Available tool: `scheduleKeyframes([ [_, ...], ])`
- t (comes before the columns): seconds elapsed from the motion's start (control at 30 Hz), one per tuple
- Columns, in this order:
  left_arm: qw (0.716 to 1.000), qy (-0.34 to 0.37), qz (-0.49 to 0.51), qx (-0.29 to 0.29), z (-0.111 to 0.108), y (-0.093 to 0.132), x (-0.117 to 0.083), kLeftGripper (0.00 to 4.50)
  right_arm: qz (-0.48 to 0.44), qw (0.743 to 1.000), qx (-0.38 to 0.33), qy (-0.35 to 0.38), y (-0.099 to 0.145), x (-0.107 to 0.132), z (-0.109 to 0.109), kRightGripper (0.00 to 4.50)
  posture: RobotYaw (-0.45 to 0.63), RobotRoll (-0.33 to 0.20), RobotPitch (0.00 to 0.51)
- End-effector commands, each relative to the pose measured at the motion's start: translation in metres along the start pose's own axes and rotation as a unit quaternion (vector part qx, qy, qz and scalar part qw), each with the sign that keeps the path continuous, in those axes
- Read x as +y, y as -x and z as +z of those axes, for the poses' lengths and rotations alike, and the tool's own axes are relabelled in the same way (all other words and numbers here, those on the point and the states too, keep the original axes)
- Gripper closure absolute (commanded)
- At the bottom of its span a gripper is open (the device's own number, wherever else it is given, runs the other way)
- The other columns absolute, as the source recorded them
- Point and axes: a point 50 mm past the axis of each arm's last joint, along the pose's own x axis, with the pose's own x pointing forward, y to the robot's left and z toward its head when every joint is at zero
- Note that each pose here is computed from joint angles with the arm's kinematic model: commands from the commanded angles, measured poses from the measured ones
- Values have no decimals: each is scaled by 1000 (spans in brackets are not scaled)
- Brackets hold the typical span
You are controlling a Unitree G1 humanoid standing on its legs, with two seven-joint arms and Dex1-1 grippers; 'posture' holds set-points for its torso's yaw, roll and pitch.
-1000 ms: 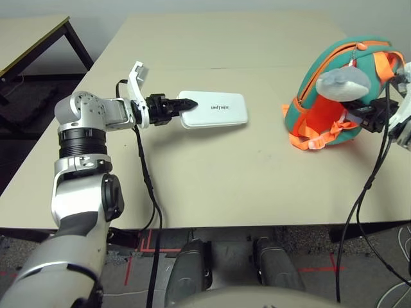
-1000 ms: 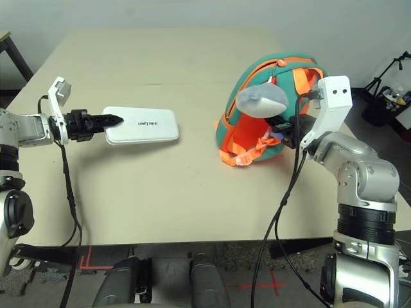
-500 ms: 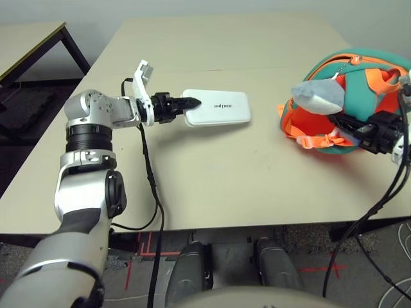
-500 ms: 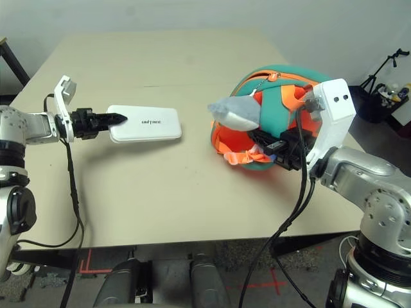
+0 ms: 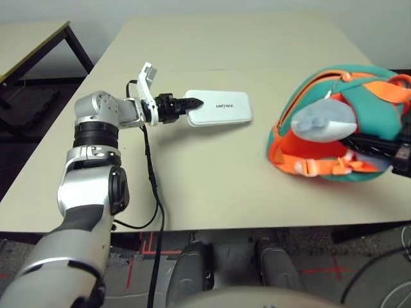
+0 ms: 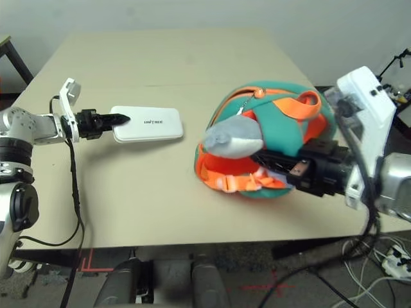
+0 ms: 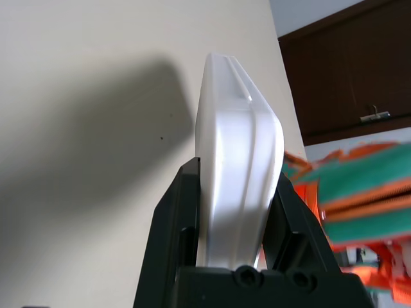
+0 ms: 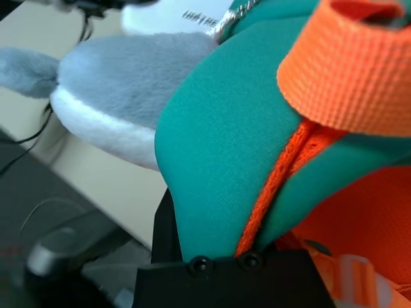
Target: Put the pencil case into the backpack and zip it.
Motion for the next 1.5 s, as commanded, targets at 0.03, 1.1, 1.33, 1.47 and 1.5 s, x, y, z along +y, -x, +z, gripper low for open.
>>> scheduleKeyframes([
  [0.03,1000,-1,2,1,0,1,2,3173,25,999,-32,26,9,13,8,4377,-288,0,101],
  [1.1,868,-434,-195,144,71,43,-146,3173,-57,996,-53,-38,-26,-2,-62,4377,-229,0,81],
  [1.33,854,-455,-204,150,66,45,-151,3173,-47,997,-48,-25,-25,-11,-50,4377,-195,0,92],
  [1.47,848,-458,-217,158,60,44,-156,3173,-49,997,-48,-20,-23,-17,-44,4377,-182,0,99],
  [1.5,846,-458,-222,160,59,43,-158,3173,-49,997,-48,-19,-23,-18,-43,4377,-183,0,102],
])
